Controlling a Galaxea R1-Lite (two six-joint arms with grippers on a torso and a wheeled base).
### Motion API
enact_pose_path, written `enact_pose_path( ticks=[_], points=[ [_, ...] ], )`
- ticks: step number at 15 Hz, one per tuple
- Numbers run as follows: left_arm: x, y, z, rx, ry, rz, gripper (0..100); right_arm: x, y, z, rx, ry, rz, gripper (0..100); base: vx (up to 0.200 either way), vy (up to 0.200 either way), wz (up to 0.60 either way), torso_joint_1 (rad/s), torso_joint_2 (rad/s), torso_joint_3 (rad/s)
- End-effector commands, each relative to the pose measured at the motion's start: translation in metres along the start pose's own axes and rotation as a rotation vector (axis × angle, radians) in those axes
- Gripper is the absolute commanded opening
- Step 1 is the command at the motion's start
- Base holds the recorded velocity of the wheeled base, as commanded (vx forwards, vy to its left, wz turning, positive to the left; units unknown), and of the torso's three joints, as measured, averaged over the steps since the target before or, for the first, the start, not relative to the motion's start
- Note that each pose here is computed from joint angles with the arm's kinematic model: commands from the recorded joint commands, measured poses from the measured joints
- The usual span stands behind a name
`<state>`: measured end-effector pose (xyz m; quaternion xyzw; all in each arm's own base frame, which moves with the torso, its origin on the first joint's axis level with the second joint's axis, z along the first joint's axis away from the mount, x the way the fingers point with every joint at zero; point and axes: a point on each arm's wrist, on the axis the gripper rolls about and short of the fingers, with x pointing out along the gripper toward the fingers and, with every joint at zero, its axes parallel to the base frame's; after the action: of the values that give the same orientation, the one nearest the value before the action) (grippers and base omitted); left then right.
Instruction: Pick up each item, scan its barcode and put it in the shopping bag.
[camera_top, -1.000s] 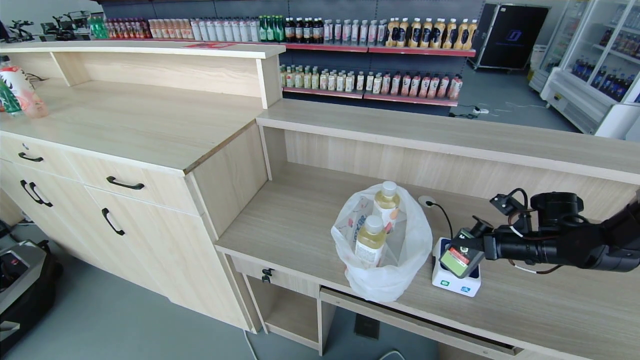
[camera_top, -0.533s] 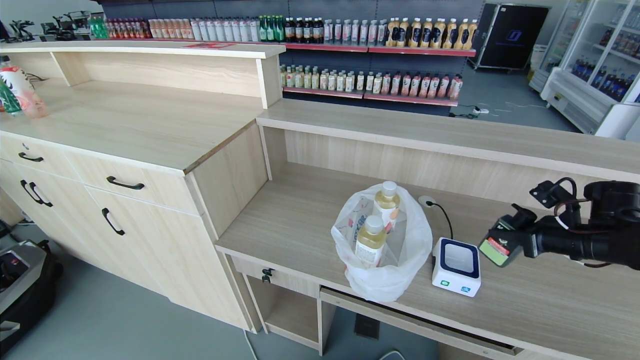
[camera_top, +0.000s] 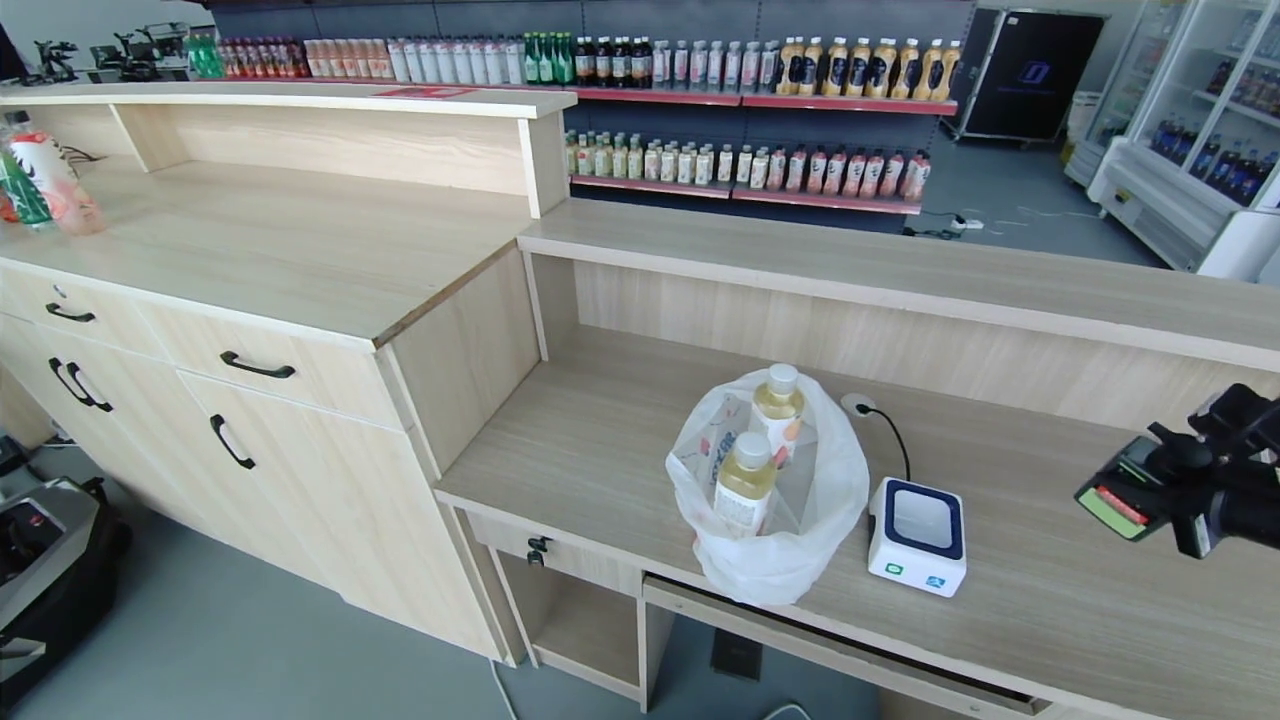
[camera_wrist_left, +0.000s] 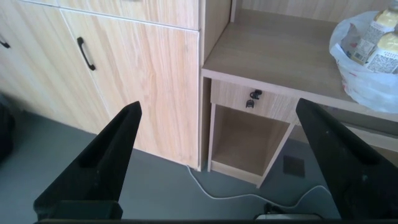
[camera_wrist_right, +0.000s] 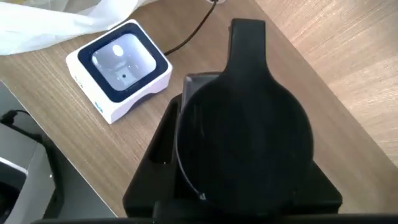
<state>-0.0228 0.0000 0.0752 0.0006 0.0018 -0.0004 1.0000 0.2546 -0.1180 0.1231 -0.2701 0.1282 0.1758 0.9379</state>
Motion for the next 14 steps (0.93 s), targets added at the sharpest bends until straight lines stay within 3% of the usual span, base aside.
enact_pose_path(
  ticks=[1, 4, 7, 14],
  points=[
    [0.0, 0.0, 0.0, 0.0, -0.001, 0.001, 100, 0.001, 0.004, 0.008, -0.003, -0.063, 0.054, 0, 0.0, 0.0, 0.6, 0.002, 0.0, -0.002],
    [0.0, 0.0, 0.0, 0.0, -0.001, 0.001, 100, 0.021, 0.018, 0.011, 0.006, -0.171, 0.227, 0, 0.0, 0.0, 0.2, 0.001, 0.0, 0.001],
    [0.0, 0.0, 0.0, 0.0, -0.001, 0.001, 100, 0.048, 0.035, 0.003, 0.042, -0.202, 0.37, 0, 0.0, 0.0, 0.0, 0.0, 0.0, 0.0],
    [0.0, 0.0, 0.0, 0.0, -0.001, 0.001, 100, 0.122, 0.046, -0.019, 0.046, -0.21, 0.483, 0, 0.0, 0.0, 0.0, 0.0, 0.0, 0.0]
  ],
)
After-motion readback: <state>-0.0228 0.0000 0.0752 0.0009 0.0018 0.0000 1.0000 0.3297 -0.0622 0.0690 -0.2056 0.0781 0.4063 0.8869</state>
